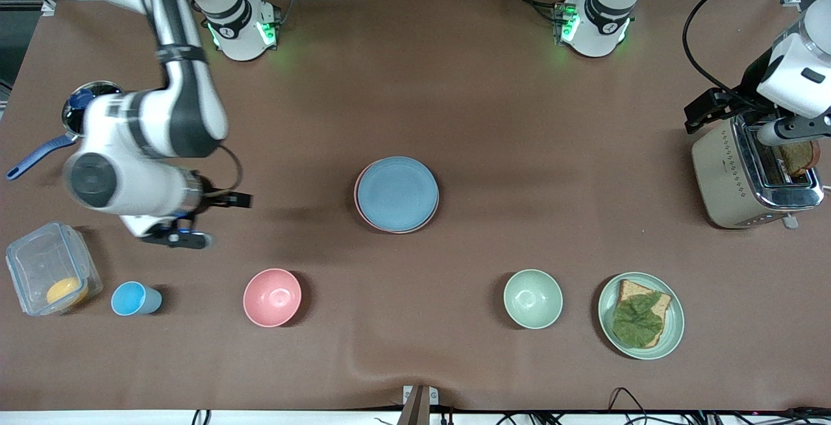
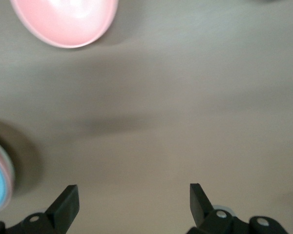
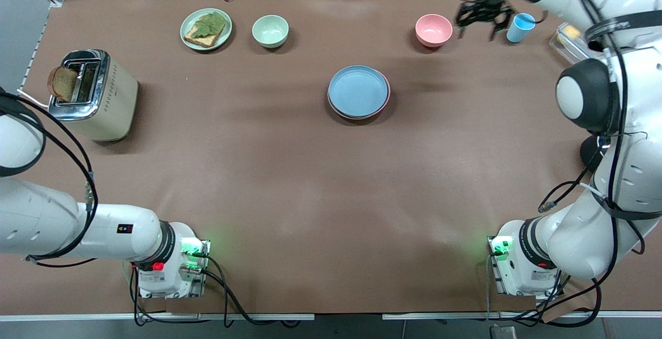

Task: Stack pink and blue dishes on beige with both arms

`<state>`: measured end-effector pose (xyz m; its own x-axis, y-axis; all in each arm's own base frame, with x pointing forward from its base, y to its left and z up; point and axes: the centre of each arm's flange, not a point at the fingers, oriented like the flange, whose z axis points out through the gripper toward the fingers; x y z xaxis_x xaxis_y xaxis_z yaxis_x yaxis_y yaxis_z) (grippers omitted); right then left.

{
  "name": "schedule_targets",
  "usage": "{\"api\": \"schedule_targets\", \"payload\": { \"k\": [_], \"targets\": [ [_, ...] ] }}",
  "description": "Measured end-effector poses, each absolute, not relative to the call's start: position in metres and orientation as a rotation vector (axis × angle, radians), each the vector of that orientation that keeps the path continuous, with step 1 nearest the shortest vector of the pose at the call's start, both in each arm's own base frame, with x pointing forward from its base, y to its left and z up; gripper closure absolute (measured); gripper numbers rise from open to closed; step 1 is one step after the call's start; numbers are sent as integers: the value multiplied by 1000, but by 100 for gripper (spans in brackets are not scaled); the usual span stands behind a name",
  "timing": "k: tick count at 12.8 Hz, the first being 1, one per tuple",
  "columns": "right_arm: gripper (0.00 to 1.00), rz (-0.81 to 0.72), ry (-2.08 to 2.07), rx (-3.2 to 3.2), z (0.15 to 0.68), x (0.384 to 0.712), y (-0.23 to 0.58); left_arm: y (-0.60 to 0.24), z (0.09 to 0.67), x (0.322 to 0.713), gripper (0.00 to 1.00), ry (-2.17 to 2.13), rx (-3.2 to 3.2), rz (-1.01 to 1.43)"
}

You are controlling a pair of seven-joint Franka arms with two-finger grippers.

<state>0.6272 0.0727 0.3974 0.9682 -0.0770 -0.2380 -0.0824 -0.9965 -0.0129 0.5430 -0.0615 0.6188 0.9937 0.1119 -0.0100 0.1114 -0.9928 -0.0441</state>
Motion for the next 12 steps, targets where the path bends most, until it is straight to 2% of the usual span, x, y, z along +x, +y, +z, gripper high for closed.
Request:
{"api": "schedule_targets", "payload": {
  "k": [3, 5, 9, 12],
  "targets": [
    [0, 338, -15, -3050, 438, 617, -22, -60, 616, 543, 0, -176, -3092, 29],
    [0, 296, -50, -3024, 476, 606, -52, -60, 615, 543, 0, -177, -3091, 33],
    [0, 152, -80, -3086, 574, 611, -13, -59, 616, 543, 0, -180, -3092, 29],
    [0, 130, -73, -3097, 584, 612, -5, -58, 624, 543, 0, -183, -3095, 4]
  ]
}}
